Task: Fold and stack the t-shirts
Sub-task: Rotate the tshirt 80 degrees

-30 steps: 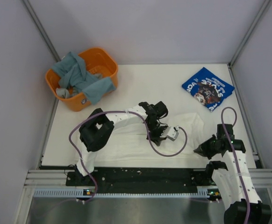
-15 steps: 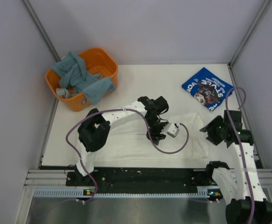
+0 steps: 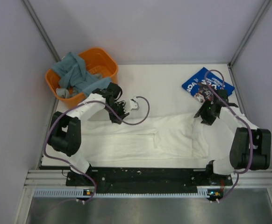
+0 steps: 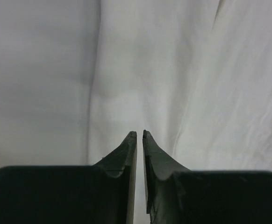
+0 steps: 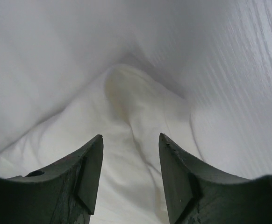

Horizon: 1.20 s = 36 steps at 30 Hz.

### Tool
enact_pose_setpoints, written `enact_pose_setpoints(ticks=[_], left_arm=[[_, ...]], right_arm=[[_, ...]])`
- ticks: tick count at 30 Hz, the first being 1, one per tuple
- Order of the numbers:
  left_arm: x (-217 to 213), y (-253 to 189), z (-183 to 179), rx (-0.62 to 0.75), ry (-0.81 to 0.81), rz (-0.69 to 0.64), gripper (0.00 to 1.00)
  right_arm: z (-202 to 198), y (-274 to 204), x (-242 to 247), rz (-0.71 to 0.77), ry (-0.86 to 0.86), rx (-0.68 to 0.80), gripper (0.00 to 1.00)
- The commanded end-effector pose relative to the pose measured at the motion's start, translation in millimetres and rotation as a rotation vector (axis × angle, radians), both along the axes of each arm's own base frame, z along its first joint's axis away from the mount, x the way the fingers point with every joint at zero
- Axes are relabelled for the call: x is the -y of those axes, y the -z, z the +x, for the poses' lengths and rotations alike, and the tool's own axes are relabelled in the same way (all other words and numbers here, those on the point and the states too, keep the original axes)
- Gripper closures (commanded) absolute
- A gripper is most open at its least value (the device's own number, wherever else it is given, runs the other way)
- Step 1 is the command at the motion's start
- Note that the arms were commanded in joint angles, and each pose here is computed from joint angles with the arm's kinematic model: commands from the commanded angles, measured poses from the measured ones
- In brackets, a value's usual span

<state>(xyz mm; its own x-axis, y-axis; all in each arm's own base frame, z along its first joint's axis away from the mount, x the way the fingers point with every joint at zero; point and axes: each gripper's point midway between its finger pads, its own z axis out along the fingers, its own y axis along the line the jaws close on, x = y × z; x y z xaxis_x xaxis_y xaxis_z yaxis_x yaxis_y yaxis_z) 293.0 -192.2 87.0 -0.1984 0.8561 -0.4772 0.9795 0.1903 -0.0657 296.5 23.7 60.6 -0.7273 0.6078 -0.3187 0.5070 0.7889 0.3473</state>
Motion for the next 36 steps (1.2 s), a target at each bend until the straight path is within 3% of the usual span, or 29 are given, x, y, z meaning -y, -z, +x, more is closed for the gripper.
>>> enact_pose_setpoints(ticks=[1,7,12,18,23,27,30,36], left_arm=[[-58,16,3,0.079,-0.122,0.117,0.85],[-128,38,12,0.081,-0.343,0.195,0.86],[-179,67,-3,0.046,-0.445,0.319,0.85],[-209,85,-44,-0.022,-0.498,0.369,0.85],[-229,94,-87,-0.097,-0.506,0.436,0.84],[-212,85,-114,-0.151,-0.451,0.352,0.82],[-199,63,-112,-0.120,-0.447,0.270,0.79],[-200,10,-76,-0.029,-0.560,0.196,0.73]], right_arm=[[51,-10,-5,-0.026,-0.062,0.126,0.51],[60,23,-19,-0.013,-0.113,0.027,0.69],[77,42,-30,-0.042,-0.156,-0.026,0.73],[133,48,-57,-0.060,-0.239,-0.011,0.76],[185,46,-119,-0.031,-0.388,0.027,0.76],[225,40,-156,-0.004,-0.444,0.077,0.76],[243,23,-172,0.028,-0.482,0.107,0.73],[245,-69,-160,-0.072,-0.543,0.282,0.57]])
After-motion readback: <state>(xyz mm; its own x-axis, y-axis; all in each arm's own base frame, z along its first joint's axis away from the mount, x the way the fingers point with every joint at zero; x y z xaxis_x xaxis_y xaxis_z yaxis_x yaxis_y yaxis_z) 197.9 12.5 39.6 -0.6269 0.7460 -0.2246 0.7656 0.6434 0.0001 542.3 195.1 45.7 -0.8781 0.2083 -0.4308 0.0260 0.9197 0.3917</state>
